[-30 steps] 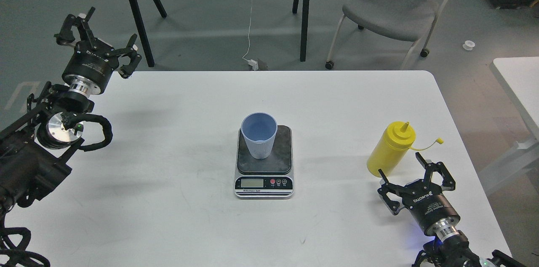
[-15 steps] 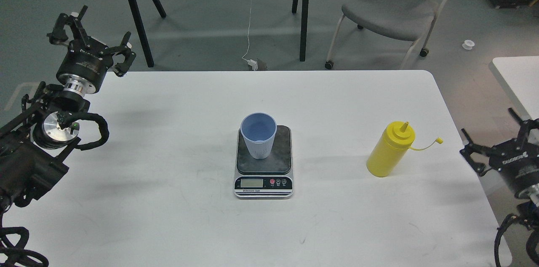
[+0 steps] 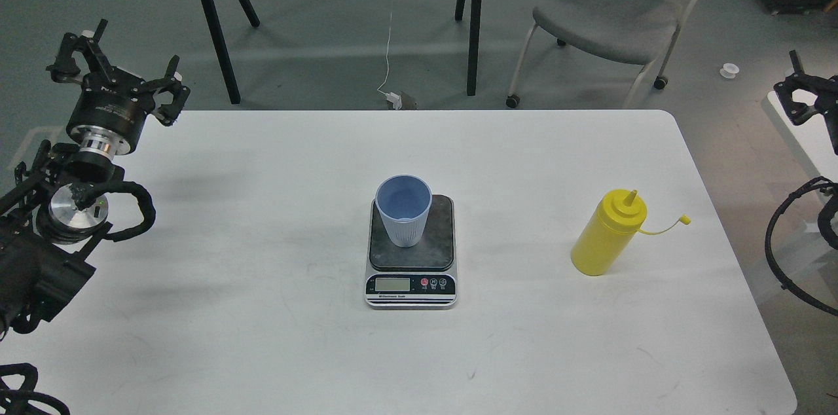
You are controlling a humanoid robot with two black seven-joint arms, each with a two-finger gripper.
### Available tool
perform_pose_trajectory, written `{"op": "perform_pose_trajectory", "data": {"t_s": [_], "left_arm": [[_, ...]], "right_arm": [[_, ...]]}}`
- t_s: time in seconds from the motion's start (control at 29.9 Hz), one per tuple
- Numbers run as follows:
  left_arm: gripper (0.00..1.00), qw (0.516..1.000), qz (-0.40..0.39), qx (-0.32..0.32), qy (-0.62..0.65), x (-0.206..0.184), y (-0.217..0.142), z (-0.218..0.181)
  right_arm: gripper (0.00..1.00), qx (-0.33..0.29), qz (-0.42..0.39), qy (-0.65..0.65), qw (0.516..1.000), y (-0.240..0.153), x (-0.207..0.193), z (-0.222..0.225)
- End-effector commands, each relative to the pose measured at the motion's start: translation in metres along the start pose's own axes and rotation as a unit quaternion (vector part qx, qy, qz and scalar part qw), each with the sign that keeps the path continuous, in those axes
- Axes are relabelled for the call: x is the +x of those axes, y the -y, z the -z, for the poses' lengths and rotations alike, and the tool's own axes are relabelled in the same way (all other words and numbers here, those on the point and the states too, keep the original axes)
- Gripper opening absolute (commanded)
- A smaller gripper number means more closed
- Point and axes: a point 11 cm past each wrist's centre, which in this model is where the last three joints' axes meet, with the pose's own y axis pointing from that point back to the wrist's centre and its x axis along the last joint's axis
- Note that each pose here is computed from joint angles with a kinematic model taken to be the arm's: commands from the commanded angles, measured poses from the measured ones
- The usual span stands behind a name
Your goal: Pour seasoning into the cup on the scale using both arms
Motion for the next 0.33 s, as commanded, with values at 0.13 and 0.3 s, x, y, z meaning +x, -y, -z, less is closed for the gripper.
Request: {"op": "perform_pose_trajectory", "data": {"t_s": [0.13,0.3], "left_arm": [[1.0,1.0,0.002,0.003,0.001,-0.001,0.0,0.002],[1.0,1.0,0.002,0.007,0.002,-0.001,-0.001,0.005]], "right_arm": [[1.0,-0.003,-0.016,0.015,1.0,0.011,-0.007,-0.028],[1.0,-0.005,-0.015,0.017,1.0,0.012,-0.008,-0.031]]}}
